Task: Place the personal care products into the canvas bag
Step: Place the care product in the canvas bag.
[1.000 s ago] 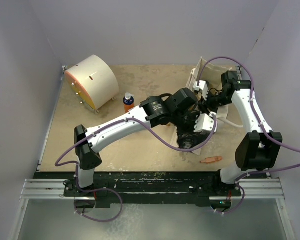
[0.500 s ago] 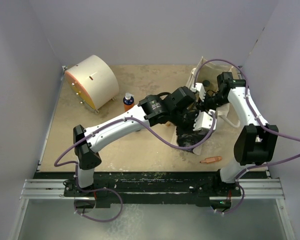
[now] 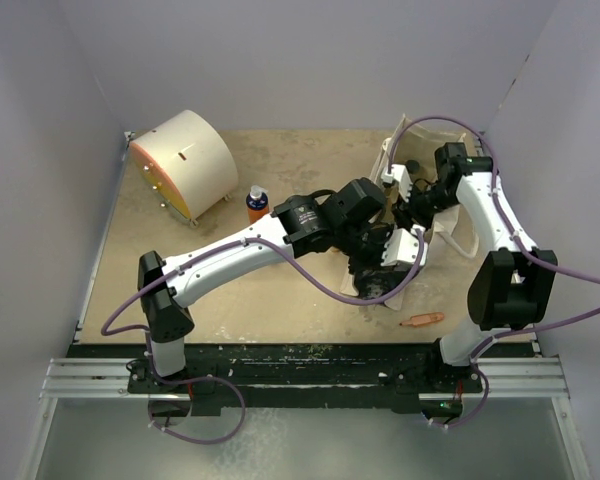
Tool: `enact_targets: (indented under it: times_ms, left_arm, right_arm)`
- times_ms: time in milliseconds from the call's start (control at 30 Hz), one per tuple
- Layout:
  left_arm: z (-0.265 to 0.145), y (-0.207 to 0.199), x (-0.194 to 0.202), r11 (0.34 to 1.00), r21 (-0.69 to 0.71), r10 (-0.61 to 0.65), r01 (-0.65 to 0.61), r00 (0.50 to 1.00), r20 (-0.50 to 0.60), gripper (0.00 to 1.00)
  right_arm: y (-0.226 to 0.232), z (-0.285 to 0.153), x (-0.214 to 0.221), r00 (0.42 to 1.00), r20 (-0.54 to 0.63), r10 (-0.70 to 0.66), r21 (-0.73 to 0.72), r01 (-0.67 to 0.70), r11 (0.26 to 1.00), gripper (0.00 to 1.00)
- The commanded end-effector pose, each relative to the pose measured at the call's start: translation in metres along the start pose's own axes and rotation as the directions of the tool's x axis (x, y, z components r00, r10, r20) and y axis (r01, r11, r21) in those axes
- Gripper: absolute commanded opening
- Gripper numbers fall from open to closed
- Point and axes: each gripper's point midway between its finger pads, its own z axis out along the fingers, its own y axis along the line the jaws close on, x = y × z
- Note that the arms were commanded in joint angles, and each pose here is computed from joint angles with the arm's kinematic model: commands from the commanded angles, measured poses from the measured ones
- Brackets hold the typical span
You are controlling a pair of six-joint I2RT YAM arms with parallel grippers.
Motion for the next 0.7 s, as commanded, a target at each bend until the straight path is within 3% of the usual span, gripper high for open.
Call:
enact_targets:
  times_ms: [0, 200, 333, 667]
  left_arm:
    - [-0.02, -0.019, -0.022, 0.998, 0.041, 0.038, -0.041, 0.997, 0.071, 0.0]
    - [-0.017, -0.019, -0.018, 0.998, 0.045, 0.04, -0.042, 0.997, 0.059, 0.0]
    - [-0.016, -0.019, -0.017, 0.998, 0.047, 0.041, -0.044, 0.998, 0.057, 0.0]
    - [-0.018, -0.019, -0.018, 0.998, 0.044, 0.044, -0.047, 0.997, 0.058, 0.0]
  right_arm:
    - [-0.034, -0.039, -0.04, 0.986, 0.068, -0.154, 0.179, 0.14, 0.974, 0.49]
    - [-0.027, -0.048, -0.056, 0.981, 0.115, -0.155, 0.173, 0.134, 0.976, 0.65]
    - [-0.026, -0.048, -0.058, 0.981, 0.111, -0.156, 0.174, 0.136, 0.975, 0.7]
    - [-0.027, -0.047, -0.054, 0.984, 0.09, -0.153, 0.183, 0.135, 0.974, 0.68]
